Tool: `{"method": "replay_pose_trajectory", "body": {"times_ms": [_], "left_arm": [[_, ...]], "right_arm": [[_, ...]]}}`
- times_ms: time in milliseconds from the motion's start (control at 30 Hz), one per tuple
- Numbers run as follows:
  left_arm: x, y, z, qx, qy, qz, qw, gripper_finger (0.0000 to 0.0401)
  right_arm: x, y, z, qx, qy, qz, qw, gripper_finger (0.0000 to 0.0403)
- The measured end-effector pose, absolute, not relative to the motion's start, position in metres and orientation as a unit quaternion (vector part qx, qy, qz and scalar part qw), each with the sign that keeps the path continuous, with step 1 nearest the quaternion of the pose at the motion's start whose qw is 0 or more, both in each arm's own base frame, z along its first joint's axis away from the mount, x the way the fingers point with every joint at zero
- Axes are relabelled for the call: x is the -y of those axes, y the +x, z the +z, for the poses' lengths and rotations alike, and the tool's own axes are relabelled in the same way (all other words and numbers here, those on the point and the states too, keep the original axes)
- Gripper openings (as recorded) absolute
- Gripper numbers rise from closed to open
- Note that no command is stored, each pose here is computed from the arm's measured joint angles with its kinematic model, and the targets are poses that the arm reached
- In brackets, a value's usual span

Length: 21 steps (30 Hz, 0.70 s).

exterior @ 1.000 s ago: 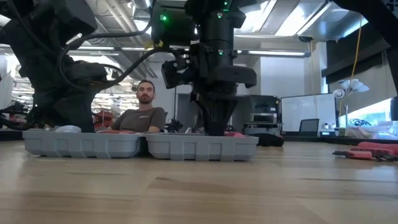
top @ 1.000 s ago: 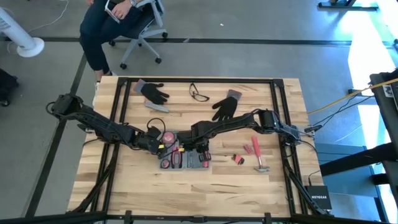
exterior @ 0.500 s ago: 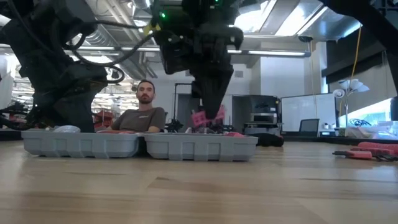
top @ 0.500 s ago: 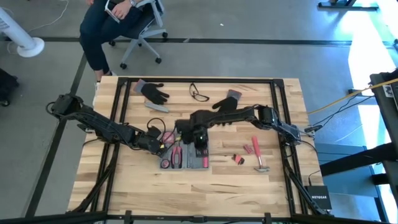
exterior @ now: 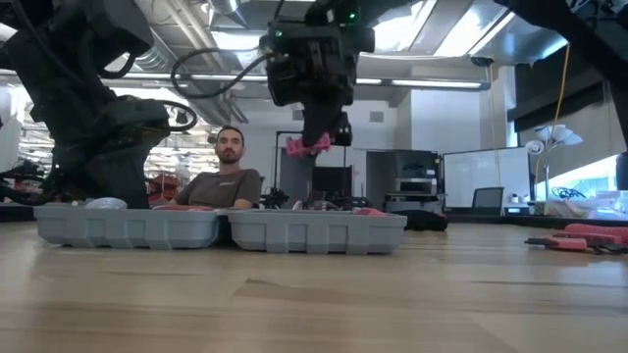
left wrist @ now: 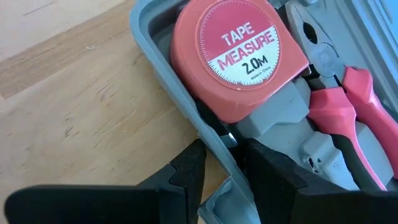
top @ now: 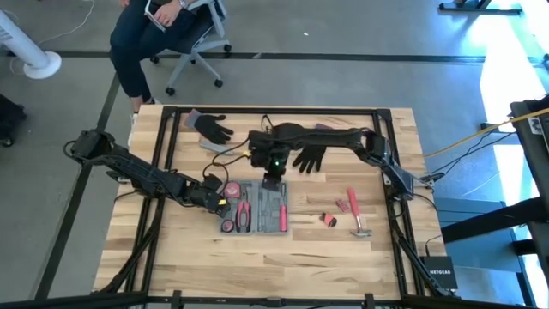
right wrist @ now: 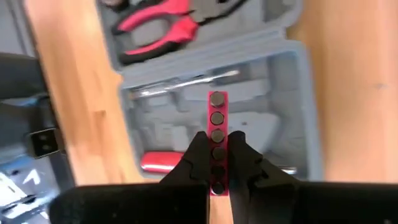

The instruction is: Prefit tool cases

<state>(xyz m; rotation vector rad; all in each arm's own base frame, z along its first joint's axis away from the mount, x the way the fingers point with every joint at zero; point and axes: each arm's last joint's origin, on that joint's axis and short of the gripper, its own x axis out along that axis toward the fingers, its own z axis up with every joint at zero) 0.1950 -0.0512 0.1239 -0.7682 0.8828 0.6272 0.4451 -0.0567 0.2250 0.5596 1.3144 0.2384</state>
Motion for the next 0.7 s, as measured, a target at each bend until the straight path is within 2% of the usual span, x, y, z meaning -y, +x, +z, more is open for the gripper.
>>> {"method": "replay_pose_trajectory", "body": {"times_ms": [233,367,467,700], "left_arm": [[0.051,0.195,0.124,-0.408,-0.36,0.293,0.786,0.0106],[0.051,0.195,0.124,-0.409,-0.358,0.291,0.787,0.0106],[0.051,0.195,0.124,-0.41,-0.355,0.29,0.788,0.0106],[0.051,0.195,0.124,-0.409,-0.356,0.289,0.789,0.0106]], "right_arm": [[0.038,0.413,0.208,-0.582,0.306,0.083,0.749,0.0017],[0.025,0.388,0.207,-0.513,0.367,0.051,0.774,0.0017],[0.017,0.364,0.197,-0.459,0.423,0.004,0.781,0.0017],[-0.006,0.311,0.165,-0.369,0.542,-0.136,0.742,0.0017]]}}
